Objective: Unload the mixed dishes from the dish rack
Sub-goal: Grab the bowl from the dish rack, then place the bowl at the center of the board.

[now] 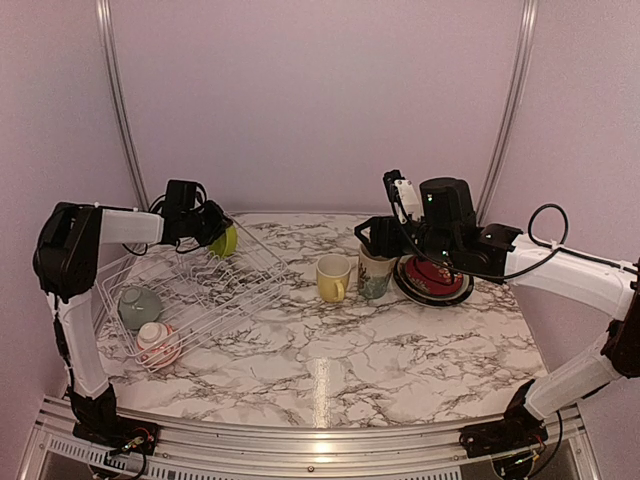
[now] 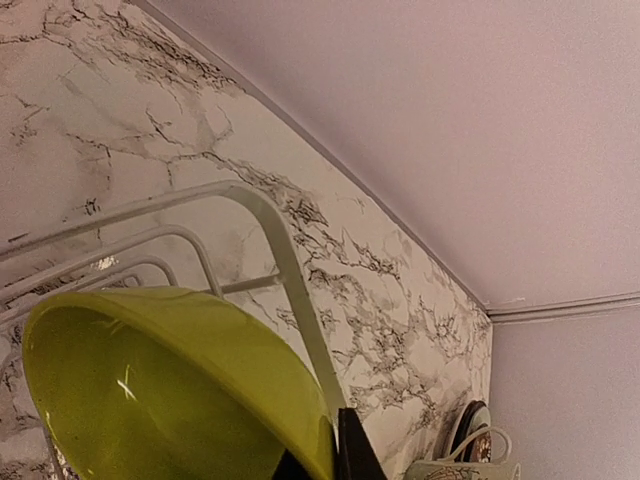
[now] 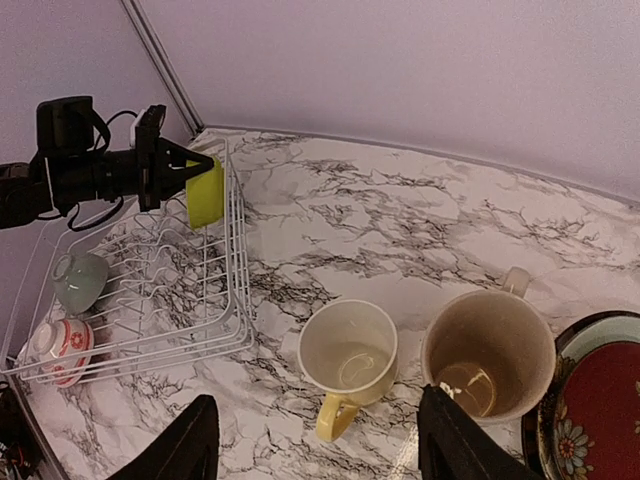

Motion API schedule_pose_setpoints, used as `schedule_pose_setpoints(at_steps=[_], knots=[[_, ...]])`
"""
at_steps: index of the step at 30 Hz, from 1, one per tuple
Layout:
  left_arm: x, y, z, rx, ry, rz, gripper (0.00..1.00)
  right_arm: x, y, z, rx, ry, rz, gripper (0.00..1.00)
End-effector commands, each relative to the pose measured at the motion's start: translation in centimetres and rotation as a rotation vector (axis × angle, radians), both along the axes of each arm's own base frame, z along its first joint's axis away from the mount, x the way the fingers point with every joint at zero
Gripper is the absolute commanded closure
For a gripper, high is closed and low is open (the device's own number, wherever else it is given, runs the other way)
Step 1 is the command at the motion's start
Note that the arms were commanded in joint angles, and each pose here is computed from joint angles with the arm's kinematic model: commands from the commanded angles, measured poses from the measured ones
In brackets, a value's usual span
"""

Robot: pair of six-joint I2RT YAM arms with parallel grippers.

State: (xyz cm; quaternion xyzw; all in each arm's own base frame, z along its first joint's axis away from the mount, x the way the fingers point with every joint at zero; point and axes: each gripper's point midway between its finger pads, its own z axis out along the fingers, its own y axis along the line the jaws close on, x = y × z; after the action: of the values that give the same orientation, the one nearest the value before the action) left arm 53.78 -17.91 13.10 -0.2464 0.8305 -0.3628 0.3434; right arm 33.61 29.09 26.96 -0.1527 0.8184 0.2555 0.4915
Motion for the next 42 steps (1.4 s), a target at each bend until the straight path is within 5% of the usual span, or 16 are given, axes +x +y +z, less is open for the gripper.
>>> schedule_pose_setpoints(at_steps=[1,11,21,34,42], knots=[[-0.9,0.0,5.8,-0.023,-0.119,-0.022,1.00,0.6,-0.4,1.6,0.023,-0.028,-0.028,0.35],[-4.7,-1.9,11.8,-0.030,-0.226,-0.150,1.00,0.5,-0.5,1.9,0.029,-0.031,-0.029,0.35],[-11.9,-10.0,17.4,0.384,-0.465,-0.500,1.00,0.4,-2.3,3.3,0.047,-0.079,-0.103,0.34],[-22.0,-17.9,14.8,0.876,-0.685,-0.820,1.00,0.7,-11.0,4.4,-0.064,-0.150,-0.380,0.20],[-29.7,-24.7,7.9,1.096,-0.702,-1.227,1.00,0.6,-16.8,2.5,-0.031,-0.095,-0.485,0.19]])
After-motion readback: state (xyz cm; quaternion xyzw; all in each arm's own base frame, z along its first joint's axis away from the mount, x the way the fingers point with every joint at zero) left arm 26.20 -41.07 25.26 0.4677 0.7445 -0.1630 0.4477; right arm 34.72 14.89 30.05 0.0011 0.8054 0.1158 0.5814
